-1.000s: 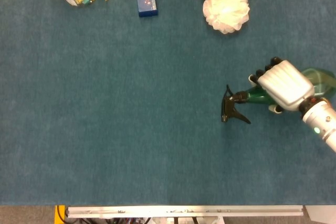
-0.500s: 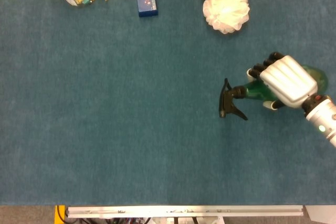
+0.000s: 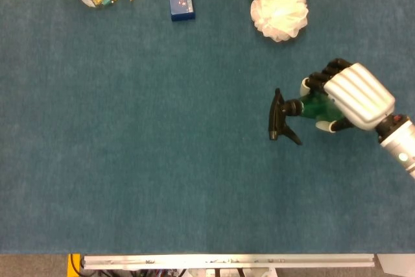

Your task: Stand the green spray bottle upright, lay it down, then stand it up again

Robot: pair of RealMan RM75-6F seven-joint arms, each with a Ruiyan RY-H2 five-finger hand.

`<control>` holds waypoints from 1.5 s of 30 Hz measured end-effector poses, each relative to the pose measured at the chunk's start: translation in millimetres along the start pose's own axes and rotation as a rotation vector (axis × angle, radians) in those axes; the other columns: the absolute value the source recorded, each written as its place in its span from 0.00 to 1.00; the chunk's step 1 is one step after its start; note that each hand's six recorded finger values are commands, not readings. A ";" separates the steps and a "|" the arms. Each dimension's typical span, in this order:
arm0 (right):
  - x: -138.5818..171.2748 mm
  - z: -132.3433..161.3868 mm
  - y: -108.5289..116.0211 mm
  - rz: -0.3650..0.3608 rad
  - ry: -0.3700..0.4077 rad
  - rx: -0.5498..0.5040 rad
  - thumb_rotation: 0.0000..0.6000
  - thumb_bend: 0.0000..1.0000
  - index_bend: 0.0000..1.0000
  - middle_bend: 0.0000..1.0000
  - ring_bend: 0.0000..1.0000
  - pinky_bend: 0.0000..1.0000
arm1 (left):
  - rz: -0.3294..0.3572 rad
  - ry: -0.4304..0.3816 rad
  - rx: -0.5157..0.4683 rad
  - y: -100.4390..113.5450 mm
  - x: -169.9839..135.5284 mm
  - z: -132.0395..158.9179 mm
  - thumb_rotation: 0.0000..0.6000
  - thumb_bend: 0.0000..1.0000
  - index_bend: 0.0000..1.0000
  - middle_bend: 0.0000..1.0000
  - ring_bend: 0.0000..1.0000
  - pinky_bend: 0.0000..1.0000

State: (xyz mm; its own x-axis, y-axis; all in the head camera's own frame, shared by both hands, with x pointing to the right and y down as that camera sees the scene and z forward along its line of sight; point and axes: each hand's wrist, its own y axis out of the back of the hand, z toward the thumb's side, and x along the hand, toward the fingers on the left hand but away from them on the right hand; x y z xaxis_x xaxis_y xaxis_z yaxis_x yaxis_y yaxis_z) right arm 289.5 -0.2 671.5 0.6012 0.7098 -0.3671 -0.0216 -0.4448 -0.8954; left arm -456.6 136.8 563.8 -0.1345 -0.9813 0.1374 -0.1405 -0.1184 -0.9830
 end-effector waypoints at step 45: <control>-1.4 -14.0 -24.6 -0.471 0.165 -0.708 1.00 0.15 0.49 0.63 0.48 0.35 | -0.012 0.005 0.007 -2.5 -0.4 -1.5 1.00 0.13 0.34 0.35 0.39 0.70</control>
State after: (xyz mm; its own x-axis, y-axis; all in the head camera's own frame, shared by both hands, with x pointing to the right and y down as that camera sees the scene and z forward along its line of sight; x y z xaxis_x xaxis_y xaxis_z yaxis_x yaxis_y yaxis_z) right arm 300.3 2.1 697.5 0.5319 0.8417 0.0931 0.7286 -0.3989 -0.5568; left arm -457.6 137.7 566.4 -0.1380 -0.9791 0.1495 -0.1351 -0.1310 -0.9821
